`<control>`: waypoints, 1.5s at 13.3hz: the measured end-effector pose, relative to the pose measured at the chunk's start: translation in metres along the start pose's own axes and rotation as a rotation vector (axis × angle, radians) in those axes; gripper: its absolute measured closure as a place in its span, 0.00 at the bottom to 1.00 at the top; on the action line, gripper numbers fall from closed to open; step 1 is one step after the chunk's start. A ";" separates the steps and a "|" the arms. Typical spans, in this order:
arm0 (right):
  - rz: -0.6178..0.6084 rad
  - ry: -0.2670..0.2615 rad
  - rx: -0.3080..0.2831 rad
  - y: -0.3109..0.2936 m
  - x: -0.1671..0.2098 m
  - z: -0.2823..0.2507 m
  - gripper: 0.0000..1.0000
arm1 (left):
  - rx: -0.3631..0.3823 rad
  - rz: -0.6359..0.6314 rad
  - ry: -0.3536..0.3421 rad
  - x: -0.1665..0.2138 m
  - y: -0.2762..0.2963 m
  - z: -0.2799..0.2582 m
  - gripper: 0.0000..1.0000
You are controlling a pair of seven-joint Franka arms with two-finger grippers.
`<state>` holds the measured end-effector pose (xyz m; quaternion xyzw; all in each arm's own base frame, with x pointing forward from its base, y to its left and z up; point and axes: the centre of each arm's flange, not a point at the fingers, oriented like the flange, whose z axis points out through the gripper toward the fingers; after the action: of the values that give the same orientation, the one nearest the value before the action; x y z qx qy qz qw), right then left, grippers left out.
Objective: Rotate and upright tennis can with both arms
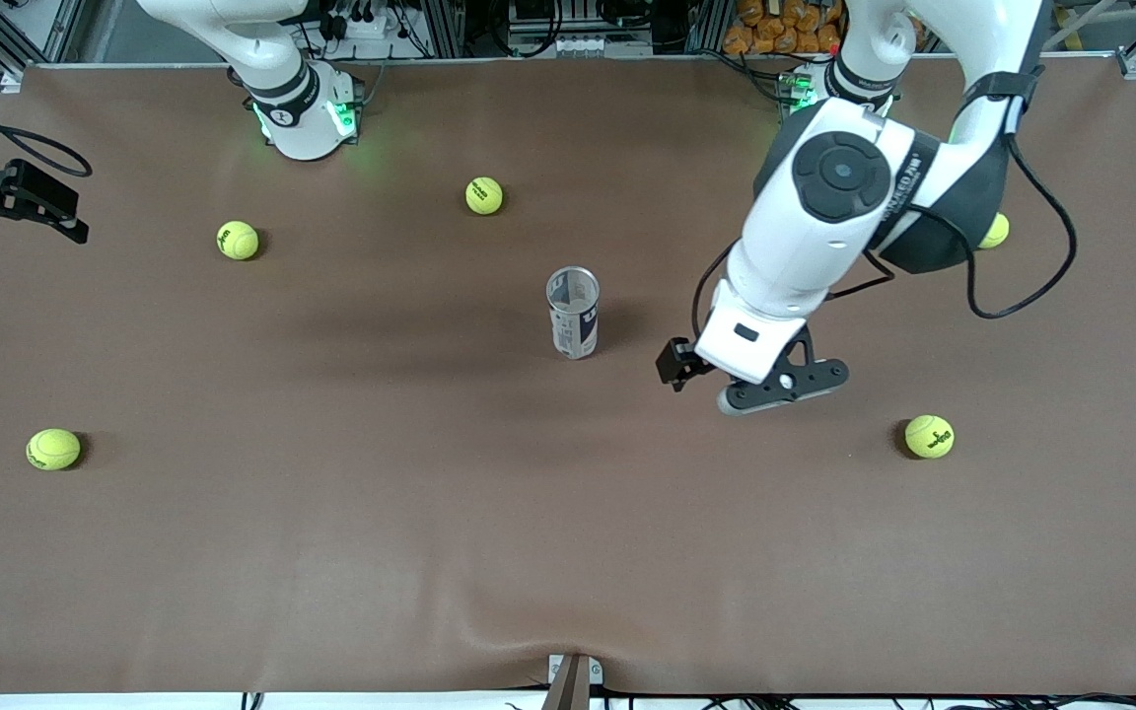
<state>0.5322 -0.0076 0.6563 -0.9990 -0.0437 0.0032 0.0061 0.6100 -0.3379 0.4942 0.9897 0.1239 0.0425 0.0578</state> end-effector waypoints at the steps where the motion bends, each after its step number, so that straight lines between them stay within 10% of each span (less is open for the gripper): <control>1: 0.000 0.000 0.000 0.000 0.000 0.000 0.00 | -0.005 0.012 -0.011 0.010 -0.013 -0.004 0.00; 11: 0.000 -0.001 0.000 0.000 0.000 0.000 0.00 | 0.032 0.061 -0.055 0.065 -0.139 -0.071 0.00; 20: -0.001 -0.011 0.001 0.000 -0.001 0.001 0.00 | 0.124 0.168 -0.065 -0.022 -0.164 -0.188 0.00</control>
<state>0.5311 -0.0077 0.6549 -0.9990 -0.0440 0.0090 0.0064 0.5309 -0.1658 0.6583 0.9991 0.0407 0.0074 -0.0034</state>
